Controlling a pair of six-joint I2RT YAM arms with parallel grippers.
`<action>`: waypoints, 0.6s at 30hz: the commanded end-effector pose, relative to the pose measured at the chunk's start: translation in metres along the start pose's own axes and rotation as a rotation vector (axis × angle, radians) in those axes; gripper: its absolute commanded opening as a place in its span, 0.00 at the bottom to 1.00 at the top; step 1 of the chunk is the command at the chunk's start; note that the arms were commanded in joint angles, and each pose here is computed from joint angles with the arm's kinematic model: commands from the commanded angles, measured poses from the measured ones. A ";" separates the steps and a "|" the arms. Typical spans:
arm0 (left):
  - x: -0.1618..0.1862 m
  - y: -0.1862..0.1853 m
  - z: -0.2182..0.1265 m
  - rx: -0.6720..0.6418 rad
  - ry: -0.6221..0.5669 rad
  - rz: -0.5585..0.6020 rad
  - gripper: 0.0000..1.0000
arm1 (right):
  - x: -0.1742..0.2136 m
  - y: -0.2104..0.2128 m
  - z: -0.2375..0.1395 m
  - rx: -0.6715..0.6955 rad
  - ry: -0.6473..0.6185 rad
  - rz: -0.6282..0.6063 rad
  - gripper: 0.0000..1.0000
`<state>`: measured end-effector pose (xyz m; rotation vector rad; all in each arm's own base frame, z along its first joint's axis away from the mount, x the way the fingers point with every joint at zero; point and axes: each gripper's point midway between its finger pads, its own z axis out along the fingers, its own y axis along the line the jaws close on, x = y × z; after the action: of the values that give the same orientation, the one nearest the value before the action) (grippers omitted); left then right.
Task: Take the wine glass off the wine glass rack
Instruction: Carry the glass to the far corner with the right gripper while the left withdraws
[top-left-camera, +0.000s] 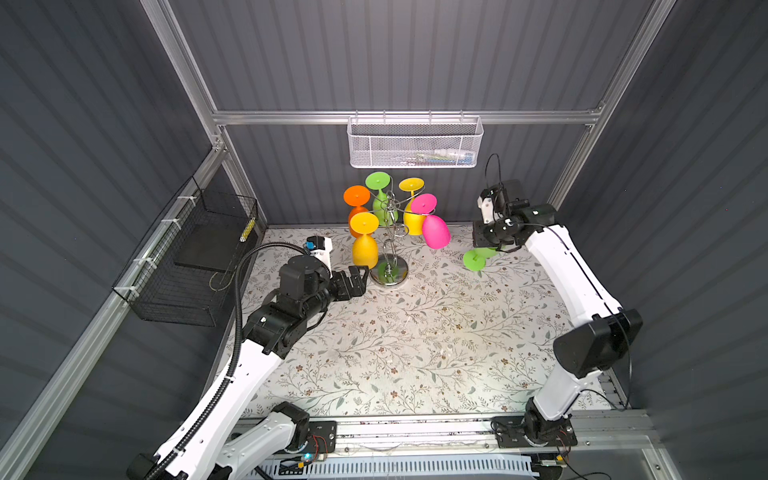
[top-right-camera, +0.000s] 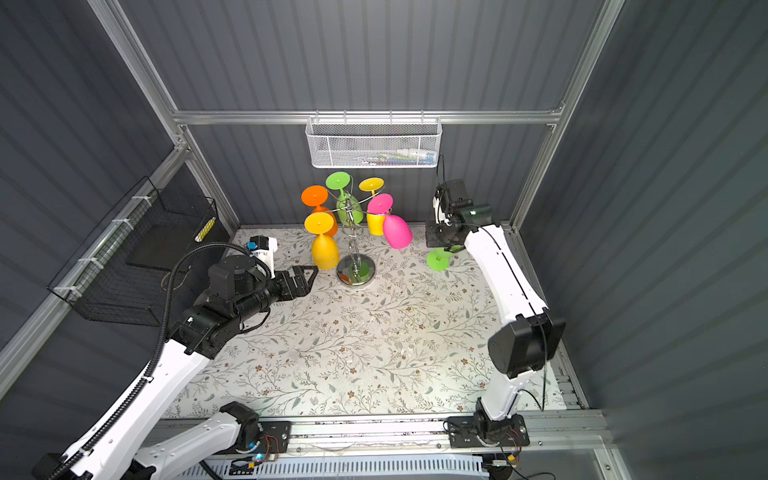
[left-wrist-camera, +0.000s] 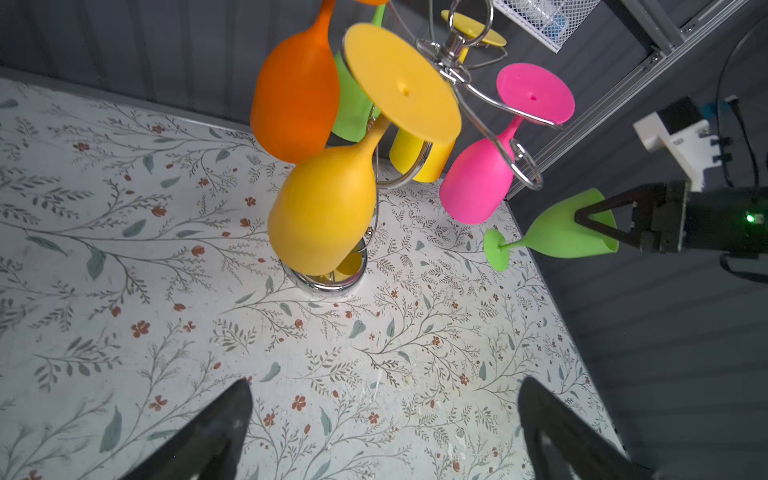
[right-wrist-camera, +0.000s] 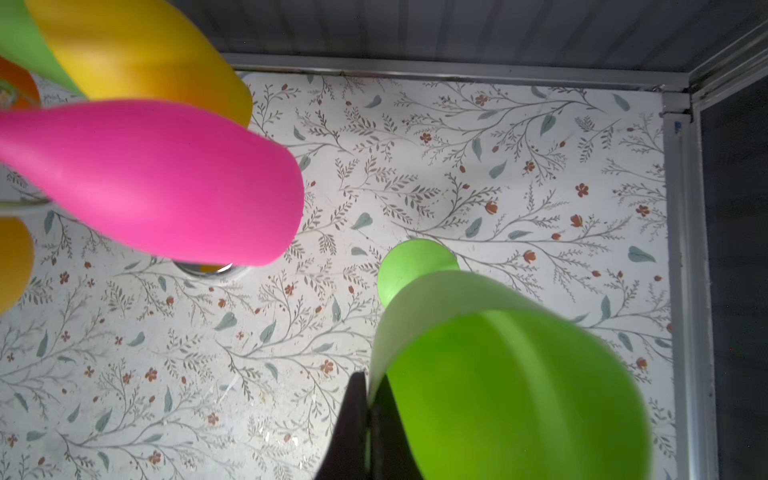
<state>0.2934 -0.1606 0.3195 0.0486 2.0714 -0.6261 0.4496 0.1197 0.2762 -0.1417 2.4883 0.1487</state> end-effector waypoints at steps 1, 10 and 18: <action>0.000 0.013 0.005 -0.090 0.066 0.138 1.00 | -0.007 -0.008 0.015 0.018 0.015 -0.030 0.00; -0.027 0.028 0.011 -0.238 0.065 0.339 1.00 | -0.035 -0.012 0.062 0.002 -0.009 -0.020 0.00; -0.016 0.038 0.011 -0.252 0.025 0.400 1.00 | -0.037 -0.011 0.099 -0.003 0.011 -0.036 0.00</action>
<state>0.3255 -0.1379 0.3113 0.2876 2.1168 -0.1743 0.5296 0.1230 0.2132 -0.1681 2.5303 0.1299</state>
